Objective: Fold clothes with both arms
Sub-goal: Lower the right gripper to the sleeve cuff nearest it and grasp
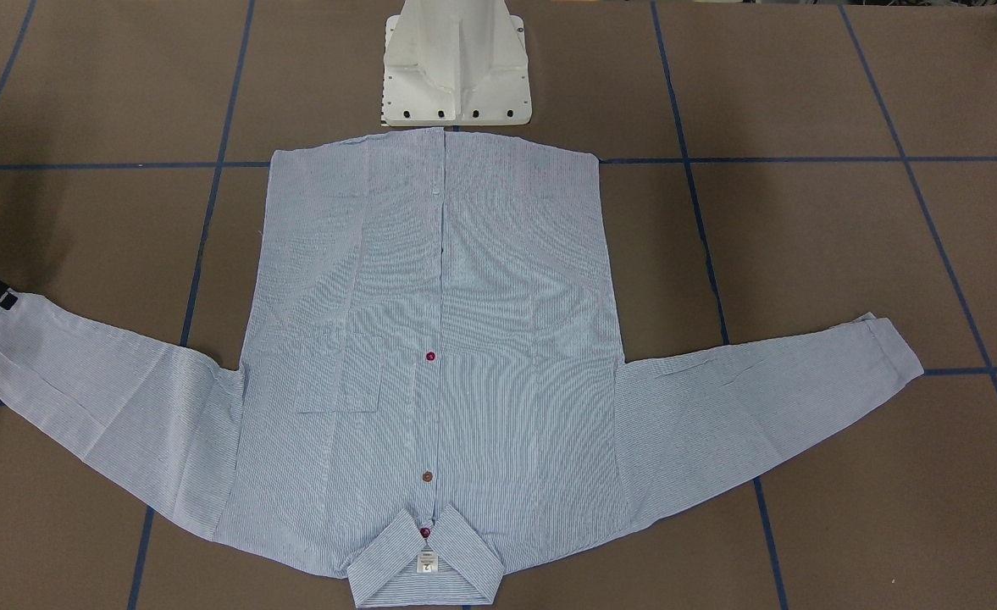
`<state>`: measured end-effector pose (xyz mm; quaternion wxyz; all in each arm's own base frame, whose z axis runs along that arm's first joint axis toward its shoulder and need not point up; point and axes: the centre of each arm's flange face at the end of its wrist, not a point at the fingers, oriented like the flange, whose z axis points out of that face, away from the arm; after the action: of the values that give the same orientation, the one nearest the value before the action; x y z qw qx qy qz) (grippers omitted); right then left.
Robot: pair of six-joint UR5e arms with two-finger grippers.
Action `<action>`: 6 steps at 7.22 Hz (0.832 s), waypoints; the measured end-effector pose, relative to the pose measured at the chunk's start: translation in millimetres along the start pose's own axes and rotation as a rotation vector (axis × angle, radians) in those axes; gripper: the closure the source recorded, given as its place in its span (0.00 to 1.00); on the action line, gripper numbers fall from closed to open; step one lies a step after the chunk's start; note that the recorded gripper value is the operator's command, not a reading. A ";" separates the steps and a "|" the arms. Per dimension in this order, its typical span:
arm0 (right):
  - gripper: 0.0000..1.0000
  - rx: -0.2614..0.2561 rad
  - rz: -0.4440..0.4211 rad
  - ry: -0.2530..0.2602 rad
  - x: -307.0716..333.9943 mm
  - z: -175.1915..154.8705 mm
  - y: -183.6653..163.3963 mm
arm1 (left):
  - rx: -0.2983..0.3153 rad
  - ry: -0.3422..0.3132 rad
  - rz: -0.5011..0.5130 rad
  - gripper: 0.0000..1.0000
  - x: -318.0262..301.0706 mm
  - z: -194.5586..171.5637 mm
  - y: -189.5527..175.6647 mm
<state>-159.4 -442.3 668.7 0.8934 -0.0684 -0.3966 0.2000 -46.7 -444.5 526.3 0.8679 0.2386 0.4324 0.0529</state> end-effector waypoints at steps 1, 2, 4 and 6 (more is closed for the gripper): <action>1.00 -0.002 0.013 -0.001 -1.1 0.5 0.7 | 0.001 0.000 0.001 0.00 0.8 -0.9 0.5; 1.00 -0.004 0.019 -0.002 -2.0 0.9 1.4 | 0.003 0.000 0.003 0.00 2.9 -3.0 2.3; 1.00 0.000 0.010 -0.017 -7.9 -3.4 3.1 | 0.005 0.001 0.006 0.00 7.3 -7.4 6.6; 1.00 0.022 -0.040 -0.079 -37.2 -26.8 9.5 | 0.006 0.001 0.007 0.00 8.7 -8.5 7.0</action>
<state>-165.0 -448.0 622.6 0.8815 -0.0430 -0.4306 0.1889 -47.1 -432.6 518.9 0.8667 0.2429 0.4322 0.0549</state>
